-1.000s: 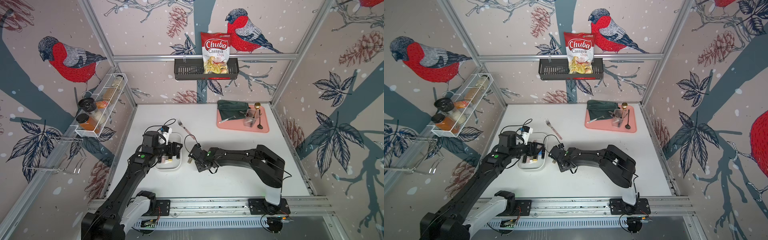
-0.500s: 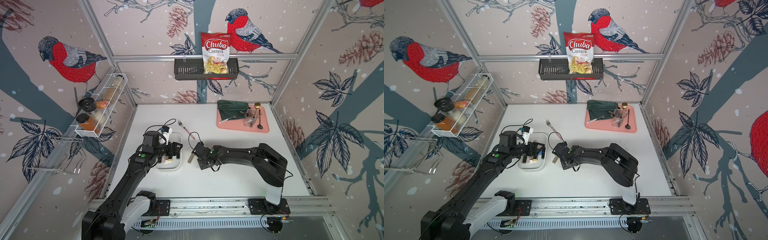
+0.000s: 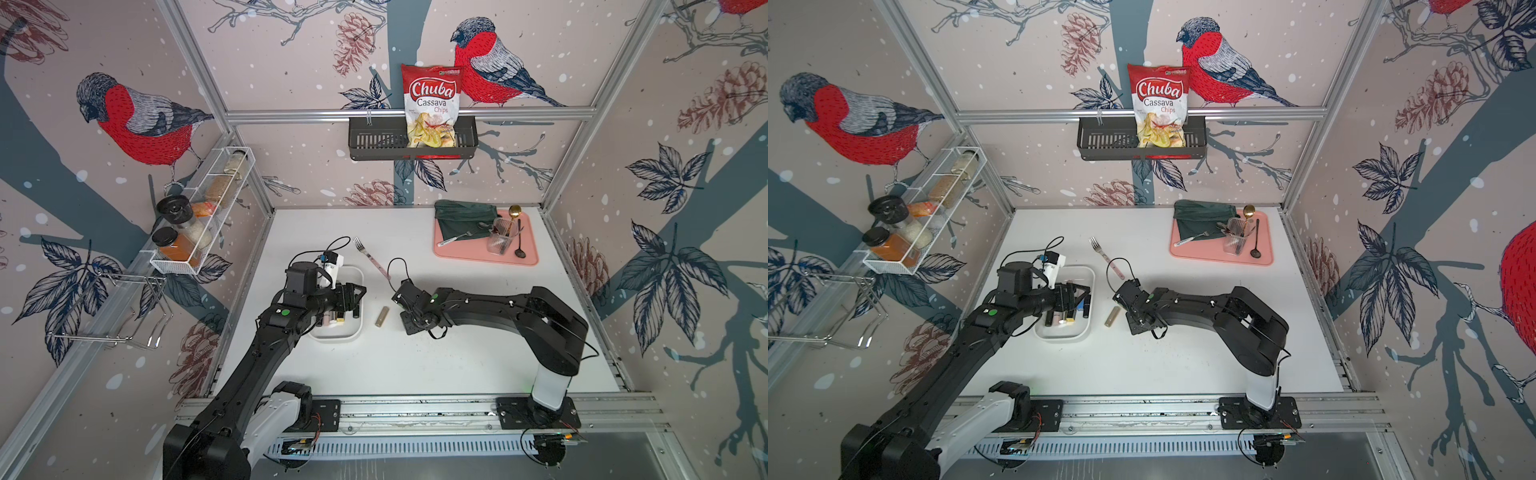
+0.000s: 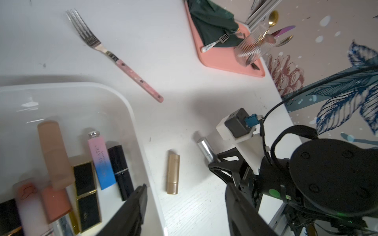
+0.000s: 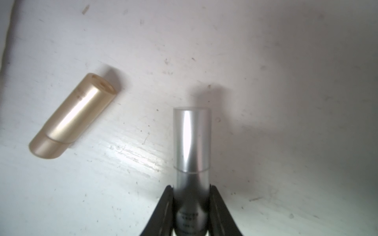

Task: Put the lipstick into the storage box
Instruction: Pick up the lipstick at the center of the board, then place the lipstick in the storage box.

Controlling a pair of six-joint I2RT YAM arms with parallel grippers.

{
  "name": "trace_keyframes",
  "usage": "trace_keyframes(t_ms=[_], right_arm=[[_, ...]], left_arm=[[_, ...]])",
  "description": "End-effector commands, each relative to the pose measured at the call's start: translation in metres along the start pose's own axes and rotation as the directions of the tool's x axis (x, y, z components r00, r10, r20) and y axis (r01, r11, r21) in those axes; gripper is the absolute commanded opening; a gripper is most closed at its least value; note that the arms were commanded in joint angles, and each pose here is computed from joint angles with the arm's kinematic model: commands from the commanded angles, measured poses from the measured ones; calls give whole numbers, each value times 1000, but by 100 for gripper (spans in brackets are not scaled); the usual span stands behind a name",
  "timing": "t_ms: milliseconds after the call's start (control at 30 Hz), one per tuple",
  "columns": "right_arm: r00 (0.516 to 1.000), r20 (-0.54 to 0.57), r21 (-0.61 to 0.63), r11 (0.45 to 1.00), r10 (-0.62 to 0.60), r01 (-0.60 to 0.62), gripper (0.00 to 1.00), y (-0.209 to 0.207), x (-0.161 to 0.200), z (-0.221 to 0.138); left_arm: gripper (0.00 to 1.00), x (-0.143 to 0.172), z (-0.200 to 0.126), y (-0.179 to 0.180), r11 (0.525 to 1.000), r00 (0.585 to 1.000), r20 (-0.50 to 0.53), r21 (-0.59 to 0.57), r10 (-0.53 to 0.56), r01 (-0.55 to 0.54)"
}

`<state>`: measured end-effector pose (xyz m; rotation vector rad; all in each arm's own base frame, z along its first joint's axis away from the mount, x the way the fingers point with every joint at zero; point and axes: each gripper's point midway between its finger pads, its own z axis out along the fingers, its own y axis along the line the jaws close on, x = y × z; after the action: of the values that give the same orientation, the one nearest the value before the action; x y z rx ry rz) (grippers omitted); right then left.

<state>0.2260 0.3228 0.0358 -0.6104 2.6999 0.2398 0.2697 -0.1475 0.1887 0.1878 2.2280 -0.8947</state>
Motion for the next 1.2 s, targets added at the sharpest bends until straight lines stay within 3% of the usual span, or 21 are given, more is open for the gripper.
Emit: trace_keyframes(t_ms=[0,67,167,300,400,533,1033,1167], right_arm=[[997,73,-166,986,37,-25,24,11,-17,-19],[990,126,-298,954,64,-24,24,18,-27,-41],[963,235,-504,864,131,6,24,29,-46,-86],[921,313,-715,696,231,68,24,34,-59,-146],[909,334,-783,610,250,120,24,41,-61,-174],[909,338,-823,546,245,159,24,51,-60,-189],[903,379,-838,488,204,242,24,85,-63,-214],[905,377,-838,489,198,242,24,88,-63,-212]], left_arm=[[65,-24,-6,-31,984,993,99,172,-66,49],[65,-29,-9,-45,959,985,124,272,-121,84],[65,-35,-14,-62,907,970,143,402,-197,125],[65,-40,-24,-82,820,954,142,553,-265,145],[65,-37,-21,-93,807,961,136,578,-242,121],[65,-30,-12,-108,811,970,124,576,-209,101],[65,-24,4,-131,831,983,102,551,-150,69],[57,-23,6,-136,832,985,99,552,-142,64]])
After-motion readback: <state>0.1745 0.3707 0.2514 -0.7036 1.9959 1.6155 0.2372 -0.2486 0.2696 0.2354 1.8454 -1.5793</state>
